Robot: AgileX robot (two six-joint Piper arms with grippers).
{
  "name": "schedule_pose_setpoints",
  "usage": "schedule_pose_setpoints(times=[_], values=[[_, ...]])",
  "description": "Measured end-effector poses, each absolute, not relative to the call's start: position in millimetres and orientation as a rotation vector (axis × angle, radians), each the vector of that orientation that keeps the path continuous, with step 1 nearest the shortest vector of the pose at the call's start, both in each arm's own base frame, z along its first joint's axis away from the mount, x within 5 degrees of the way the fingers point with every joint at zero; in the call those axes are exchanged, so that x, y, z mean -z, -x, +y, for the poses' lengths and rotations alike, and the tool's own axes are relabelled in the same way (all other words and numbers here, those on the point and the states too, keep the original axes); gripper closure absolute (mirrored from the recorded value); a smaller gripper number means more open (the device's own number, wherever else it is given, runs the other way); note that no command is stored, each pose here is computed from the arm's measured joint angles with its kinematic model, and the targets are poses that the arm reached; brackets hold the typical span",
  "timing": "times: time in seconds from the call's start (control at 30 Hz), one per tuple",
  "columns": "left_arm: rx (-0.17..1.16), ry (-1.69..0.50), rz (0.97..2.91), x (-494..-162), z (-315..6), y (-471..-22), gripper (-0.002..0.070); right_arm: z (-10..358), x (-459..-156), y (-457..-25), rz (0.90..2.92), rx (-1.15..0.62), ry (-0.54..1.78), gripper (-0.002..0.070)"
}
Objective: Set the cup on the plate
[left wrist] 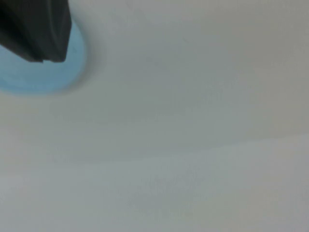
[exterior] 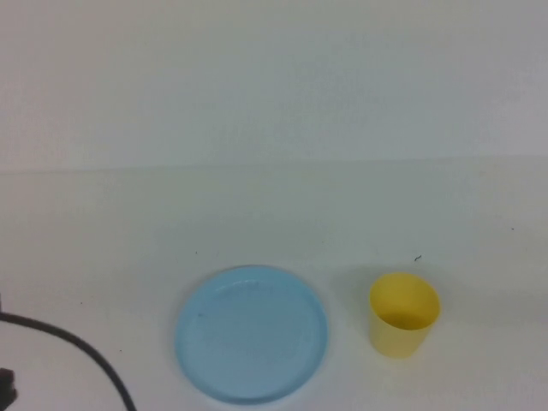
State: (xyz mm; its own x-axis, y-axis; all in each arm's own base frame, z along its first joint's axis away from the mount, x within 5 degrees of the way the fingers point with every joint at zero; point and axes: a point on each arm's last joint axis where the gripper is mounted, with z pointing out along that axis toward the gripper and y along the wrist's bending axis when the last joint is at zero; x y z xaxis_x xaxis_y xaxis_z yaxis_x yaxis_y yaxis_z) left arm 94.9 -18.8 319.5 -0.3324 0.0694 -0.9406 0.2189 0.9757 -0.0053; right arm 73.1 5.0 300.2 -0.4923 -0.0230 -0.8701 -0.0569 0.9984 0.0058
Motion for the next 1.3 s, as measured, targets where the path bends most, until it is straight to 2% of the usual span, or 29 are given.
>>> schedule_pose_setpoints(times=[0.07, 0.17, 0.3, 0.37, 0.57, 0.73, 0.97, 1.3], values=[[0.210, -0.275, 2.004, -314, -25, -110, 0.0657, 11, -301, -82, 2.126, -0.112, 0.105, 0.0675], [0.281, -0.347, 2.111, -310, -34, -133, 0.0575, 17, -296, -90, 2.202, -0.187, 0.161, 0.0675], [0.360, -0.393, 2.242, -299, -47, -171, 0.0389, 20, -287, -96, 2.305, -0.227, 0.224, 0.0675], [0.387, -0.435, 2.300, -290, -57, -193, 0.0337, 20, -288, -99, 2.297, -0.226, 0.221, 0.0675], [0.444, -0.518, 2.458, -255, -90, -253, 0.0344, 19, -297, -108, 2.180, -0.283, 0.076, 0.0675], [0.447, -0.540, 2.572, -222, -104, -287, 0.0348, 21, -297, -108, 2.179, -0.325, 0.056, 0.0675], [0.364, -0.494, 2.658, -187, -103, -309, 0.0348, 24, -290, -101, 2.280, -0.324, 0.135, 0.0675], [0.342, -0.520, 2.722, -158, -107, -328, 0.0349, 21, -287, -100, 2.305, -0.272, 0.165, 0.0675]])
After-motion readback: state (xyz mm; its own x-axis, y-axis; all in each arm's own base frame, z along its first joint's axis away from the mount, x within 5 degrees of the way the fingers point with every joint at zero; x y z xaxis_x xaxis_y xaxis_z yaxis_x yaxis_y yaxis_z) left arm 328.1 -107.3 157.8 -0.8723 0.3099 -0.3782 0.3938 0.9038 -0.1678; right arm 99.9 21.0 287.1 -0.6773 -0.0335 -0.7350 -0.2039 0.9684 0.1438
